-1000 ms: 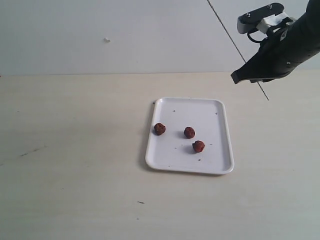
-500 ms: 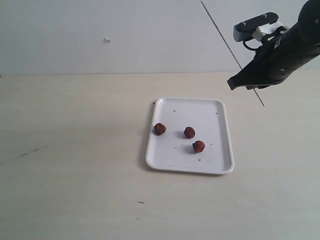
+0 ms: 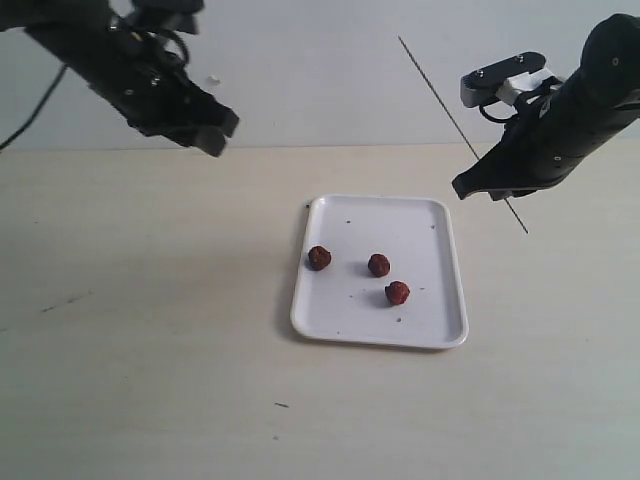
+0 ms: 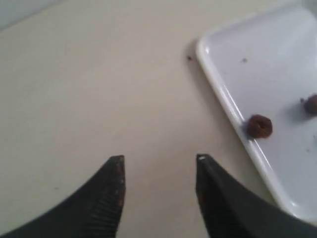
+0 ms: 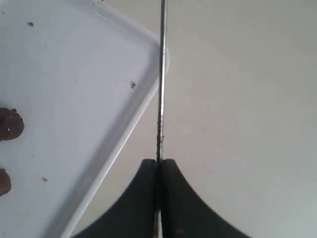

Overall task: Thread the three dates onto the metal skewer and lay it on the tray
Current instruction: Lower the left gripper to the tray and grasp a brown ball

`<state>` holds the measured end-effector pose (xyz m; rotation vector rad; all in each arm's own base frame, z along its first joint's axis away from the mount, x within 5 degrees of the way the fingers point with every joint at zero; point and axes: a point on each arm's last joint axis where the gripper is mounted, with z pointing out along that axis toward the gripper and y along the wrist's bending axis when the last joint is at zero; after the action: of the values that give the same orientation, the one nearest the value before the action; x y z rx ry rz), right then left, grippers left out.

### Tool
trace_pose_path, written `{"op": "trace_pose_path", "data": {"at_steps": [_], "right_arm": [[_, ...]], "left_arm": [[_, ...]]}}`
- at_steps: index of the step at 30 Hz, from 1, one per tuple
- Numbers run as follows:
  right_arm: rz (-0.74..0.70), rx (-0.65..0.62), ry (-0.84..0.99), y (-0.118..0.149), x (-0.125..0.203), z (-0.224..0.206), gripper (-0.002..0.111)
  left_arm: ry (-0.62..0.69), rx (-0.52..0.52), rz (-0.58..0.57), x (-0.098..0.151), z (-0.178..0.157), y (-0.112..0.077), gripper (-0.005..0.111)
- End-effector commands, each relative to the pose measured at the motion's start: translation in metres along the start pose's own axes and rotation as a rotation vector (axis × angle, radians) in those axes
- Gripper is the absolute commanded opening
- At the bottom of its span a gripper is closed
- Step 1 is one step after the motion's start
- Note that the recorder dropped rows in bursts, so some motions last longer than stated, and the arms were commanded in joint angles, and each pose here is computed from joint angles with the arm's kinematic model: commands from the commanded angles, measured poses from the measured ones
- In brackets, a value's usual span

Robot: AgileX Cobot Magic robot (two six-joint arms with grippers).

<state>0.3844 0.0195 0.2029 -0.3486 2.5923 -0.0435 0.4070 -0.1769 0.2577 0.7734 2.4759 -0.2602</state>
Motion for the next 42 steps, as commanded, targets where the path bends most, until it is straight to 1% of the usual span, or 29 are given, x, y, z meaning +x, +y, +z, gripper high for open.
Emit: {"op": "trace_pose_path", "data": {"at_steps": [1, 4, 6, 9, 12, 15, 18, 21, 25, 32, 37, 42], "right_arm": [[-0.003, 0.005, -0.022, -0.001, -0.003, -0.001, 0.0], [-0.01, 0.004, -0.013, -0.001, -0.002, 0.0, 0.0], [-0.019, 0.003, -0.01, -0.001, -0.002, 0.0, 0.0], [-0.021, 0.003, -0.01, -0.001, -0.002, 0.0, 0.0], [-0.024, 0.003, -0.01, -0.001, -0.002, 0.0, 0.0], [-0.024, 0.005, -0.014, -0.001, -0.002, 0.0, 0.0], [-0.024, 0.009, -0.033, -0.001, -0.004, -0.001, 0.0], [-0.024, 0.01, -0.037, -0.002, -0.005, -0.001, 0.0], [-0.024, 0.012, -0.044, -0.002, -0.005, -0.001, 0.0], [-0.024, 0.014, -0.051, -0.002, -0.006, -0.001, 0.0], [-0.024, 0.014, -0.051, -0.002, -0.006, -0.001, 0.0], [-0.024, 0.015, -0.055, -0.002, -0.006, -0.001, 0.0]], "left_arm": [[0.127, 0.08, 0.455, -0.017, 0.026, -0.03, 0.064], [0.11, 0.123, 0.887, -0.021, 0.039, -0.052, 0.064], [0.096, 0.15, 1.124, -0.02, 0.048, -0.064, 0.064], [0.062, 0.187, 1.324, -0.019, 0.059, -0.076, 0.064], [0.033, 0.216, 1.443, -0.016, 0.072, -0.085, 0.064], [0.035, 0.23, 1.454, -0.012, 0.085, -0.091, 0.064], [0.023, 0.252, 1.425, -0.008, 0.099, -0.093, 0.064], [0.024, 0.273, 1.409, -0.003, 0.114, -0.094, 0.064], [0.034, 0.276, 1.409, 0.002, 0.125, -0.093, 0.064], [0.034, 0.271, 1.396, 0.004, 0.131, -0.093, 0.064], [0.024, 0.25, 1.328, 0.0, 0.13, -0.093, 0.064], [0.027, 0.244, 1.313, 0.0, 0.13, -0.089, 0.063]]}}
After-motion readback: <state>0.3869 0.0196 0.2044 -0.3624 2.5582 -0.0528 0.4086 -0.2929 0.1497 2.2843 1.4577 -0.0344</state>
